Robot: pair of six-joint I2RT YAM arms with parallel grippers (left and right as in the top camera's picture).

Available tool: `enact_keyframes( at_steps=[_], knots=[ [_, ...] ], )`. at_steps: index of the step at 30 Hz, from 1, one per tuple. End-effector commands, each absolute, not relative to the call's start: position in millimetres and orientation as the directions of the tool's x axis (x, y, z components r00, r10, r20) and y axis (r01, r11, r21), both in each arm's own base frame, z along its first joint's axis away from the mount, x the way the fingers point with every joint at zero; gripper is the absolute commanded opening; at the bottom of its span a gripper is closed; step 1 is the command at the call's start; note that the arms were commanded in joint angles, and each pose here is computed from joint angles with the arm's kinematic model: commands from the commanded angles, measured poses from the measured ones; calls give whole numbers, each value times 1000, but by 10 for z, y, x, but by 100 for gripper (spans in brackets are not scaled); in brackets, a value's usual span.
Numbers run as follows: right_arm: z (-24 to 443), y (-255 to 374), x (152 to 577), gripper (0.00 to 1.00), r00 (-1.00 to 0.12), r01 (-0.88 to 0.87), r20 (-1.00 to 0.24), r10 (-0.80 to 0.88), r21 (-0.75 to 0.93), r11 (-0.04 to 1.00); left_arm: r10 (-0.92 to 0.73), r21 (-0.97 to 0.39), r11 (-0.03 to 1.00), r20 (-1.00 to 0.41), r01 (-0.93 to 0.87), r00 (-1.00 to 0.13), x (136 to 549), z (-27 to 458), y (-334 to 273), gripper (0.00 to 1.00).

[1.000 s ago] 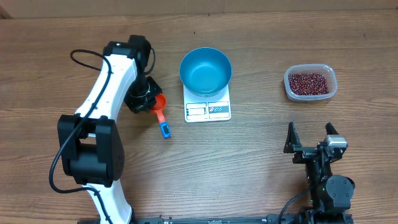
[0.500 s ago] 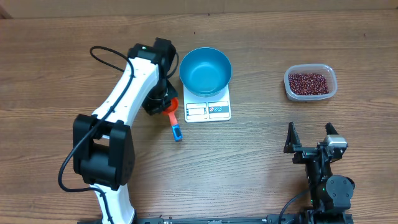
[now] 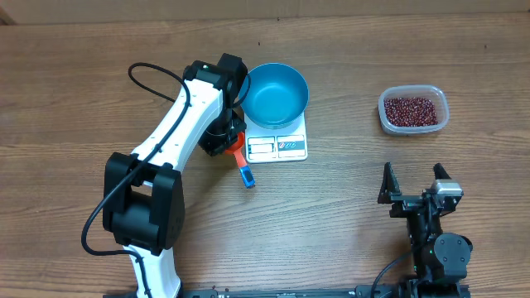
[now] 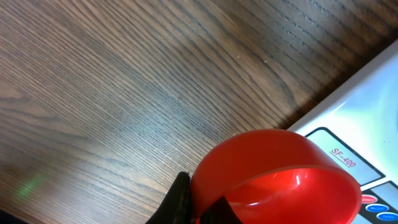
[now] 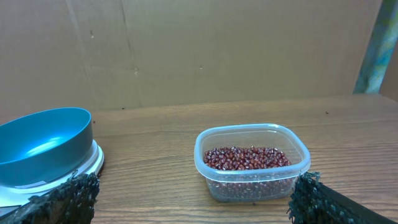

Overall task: Scoop item into bowl and weigh 150g on scale
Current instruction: 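Carry the red cup rightward toward the teal bowl on the scale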

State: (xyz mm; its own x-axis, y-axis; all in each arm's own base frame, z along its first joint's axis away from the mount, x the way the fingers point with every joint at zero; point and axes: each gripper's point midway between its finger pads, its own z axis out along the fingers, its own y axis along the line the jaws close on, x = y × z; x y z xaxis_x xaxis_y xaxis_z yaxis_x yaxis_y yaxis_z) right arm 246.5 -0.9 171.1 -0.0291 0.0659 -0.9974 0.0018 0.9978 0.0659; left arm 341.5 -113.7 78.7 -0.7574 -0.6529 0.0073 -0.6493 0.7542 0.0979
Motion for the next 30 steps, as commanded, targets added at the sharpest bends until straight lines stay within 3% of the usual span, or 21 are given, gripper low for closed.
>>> enact_keyframes(
  at_steps=[1, 11, 23, 30],
  knots=[
    [1693, -21, 2465, 100, -24, 7, -998, 62, 62, 998, -684, 92, 726, -12, -682, -730, 3462, 813, -1163, 4],
    [1694, -21, 2465, 100, -24, 7, -998, 62, 62, 998, -683, 90, 726, -20, -682, -730, 3400, 951, -1127, 4],
    [1695, -21, 2465, 100, -24, 7, -998, 61, 61, 998, -751, -166, 660, -158, -732, -641, 3553, 1701, -1150, 4],
    [1695, -21, 2465, 100, -24, 7, -998, 62, 62, 998, -786, -252, 618, -157, -745, -599, 3583, 1803, -1415, 4]
  ],
)
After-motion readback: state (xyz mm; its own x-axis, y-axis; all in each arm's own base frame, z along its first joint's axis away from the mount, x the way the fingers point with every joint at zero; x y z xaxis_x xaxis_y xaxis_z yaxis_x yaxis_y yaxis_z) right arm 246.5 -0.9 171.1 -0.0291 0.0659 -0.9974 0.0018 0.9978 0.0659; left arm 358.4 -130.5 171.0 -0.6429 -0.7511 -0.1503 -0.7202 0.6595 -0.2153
